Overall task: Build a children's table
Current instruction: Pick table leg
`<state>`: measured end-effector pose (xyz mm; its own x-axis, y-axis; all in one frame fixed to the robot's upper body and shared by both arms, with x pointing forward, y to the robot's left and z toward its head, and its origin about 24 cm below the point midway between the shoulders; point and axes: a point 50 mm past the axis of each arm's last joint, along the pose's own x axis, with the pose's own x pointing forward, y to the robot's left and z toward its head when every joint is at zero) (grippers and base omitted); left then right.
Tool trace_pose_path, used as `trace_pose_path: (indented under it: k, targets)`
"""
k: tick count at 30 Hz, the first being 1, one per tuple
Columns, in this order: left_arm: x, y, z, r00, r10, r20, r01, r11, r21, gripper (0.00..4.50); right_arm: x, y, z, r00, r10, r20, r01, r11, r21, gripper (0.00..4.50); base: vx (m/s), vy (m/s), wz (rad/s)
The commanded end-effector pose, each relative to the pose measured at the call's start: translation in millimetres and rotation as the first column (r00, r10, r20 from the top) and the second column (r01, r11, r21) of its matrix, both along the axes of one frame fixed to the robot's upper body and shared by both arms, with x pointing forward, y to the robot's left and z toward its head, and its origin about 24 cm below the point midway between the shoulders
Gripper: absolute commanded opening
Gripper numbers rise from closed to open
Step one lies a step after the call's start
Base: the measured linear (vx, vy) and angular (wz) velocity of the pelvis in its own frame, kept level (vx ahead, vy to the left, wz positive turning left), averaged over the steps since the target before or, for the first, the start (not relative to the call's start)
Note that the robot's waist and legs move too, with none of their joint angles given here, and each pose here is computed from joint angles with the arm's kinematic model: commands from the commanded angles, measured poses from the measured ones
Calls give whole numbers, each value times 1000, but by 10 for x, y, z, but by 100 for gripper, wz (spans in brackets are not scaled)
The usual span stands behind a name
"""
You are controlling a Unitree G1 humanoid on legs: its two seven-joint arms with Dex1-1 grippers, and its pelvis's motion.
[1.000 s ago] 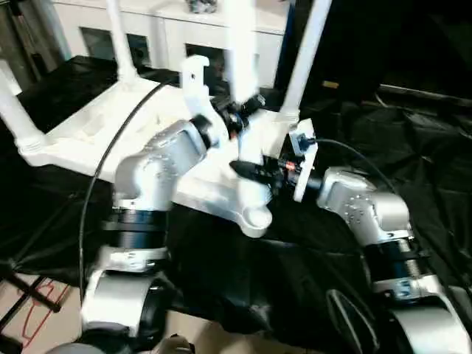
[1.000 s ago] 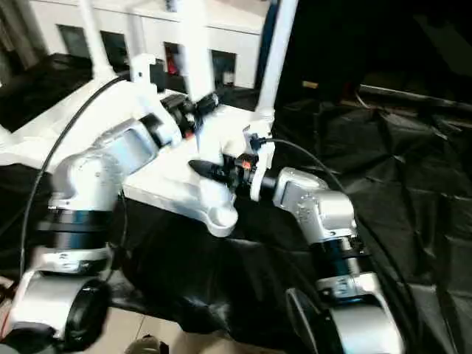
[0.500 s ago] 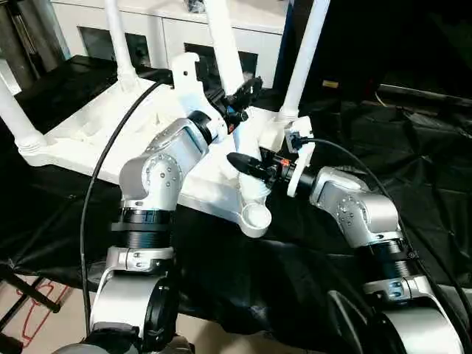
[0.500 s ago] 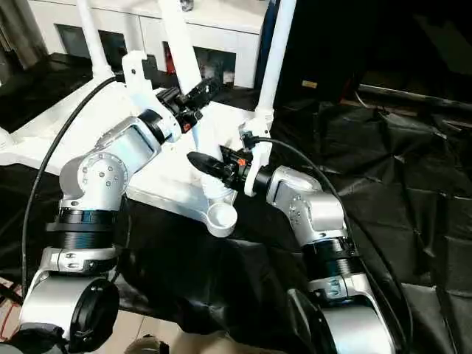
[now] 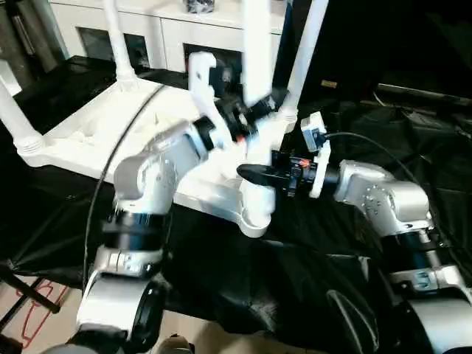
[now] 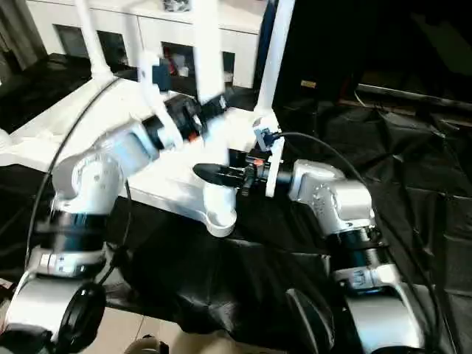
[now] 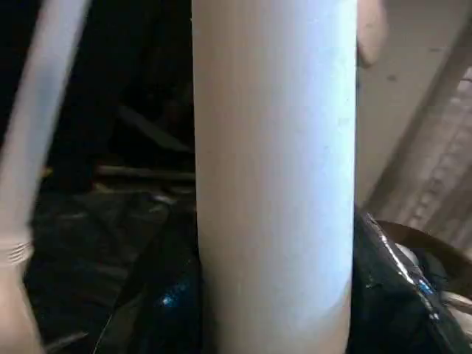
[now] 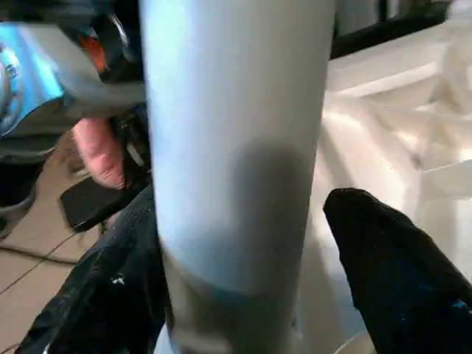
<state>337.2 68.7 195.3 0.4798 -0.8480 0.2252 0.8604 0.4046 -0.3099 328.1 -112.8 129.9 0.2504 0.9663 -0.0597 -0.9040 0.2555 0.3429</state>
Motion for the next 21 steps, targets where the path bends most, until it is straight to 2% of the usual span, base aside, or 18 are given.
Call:
trace_pose_path:
  k: [1,16,21]
  targets:
    - [-80,-47,105,994,-80,72,81,997,-19,187,-17,-13,33,999,41,-11,-41,999,-14,344,0,0,0]
    - [-184,-73,84,977,-191,95,190,982,10,186,-34,2,-1,996,87,-17,-88,995,-42,344,0,0,0]
    - [-185,-68,85,976,-194,95,194,981,10,186,-37,-1,-15,996,91,-21,-92,995,-49,291,0,0,0]
